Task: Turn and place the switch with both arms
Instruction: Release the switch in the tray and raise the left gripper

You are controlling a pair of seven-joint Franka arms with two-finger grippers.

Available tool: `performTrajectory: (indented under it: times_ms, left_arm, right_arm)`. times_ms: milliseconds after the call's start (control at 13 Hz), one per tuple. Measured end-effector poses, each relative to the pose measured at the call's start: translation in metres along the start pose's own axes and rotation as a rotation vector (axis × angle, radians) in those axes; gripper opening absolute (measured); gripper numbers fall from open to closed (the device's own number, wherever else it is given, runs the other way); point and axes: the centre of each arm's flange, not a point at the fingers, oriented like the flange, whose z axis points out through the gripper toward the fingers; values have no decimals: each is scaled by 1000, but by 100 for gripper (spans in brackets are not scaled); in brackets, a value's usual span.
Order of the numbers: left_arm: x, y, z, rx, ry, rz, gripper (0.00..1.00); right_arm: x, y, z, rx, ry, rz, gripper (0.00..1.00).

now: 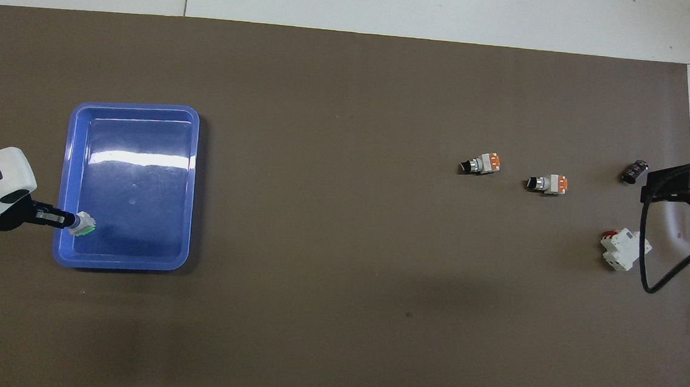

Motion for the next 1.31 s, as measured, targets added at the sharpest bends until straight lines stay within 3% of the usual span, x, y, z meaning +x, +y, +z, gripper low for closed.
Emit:
performTrajectory:
  times_ms: [385, 462, 615, 692, 846, 1308]
  left_arm:
    - [5, -2, 9, -4, -7, 47, 10]
    - [8, 0, 4, -5, -8, 55, 15]
    - [21, 6, -15, -16, -25, 77, 35]
    - [30, 12, -26, -17, -29, 96, 35]
    - [45, 22, -44, -6, -43, 133, 45]
    - [59, 59, -133, 0, -120, 69, 49]
  right_arm:
    - [0, 1, 0, 0, 0, 2, 100]
    - [0, 1, 0, 0, 0, 2, 100]
    - [0, 1, 0, 0, 0, 3, 100]
    - [0, 1, 0, 0, 0, 3, 100]
    - [0, 1, 0, 0, 0, 3, 100]
    - [0, 1, 0, 0, 0, 3, 100]
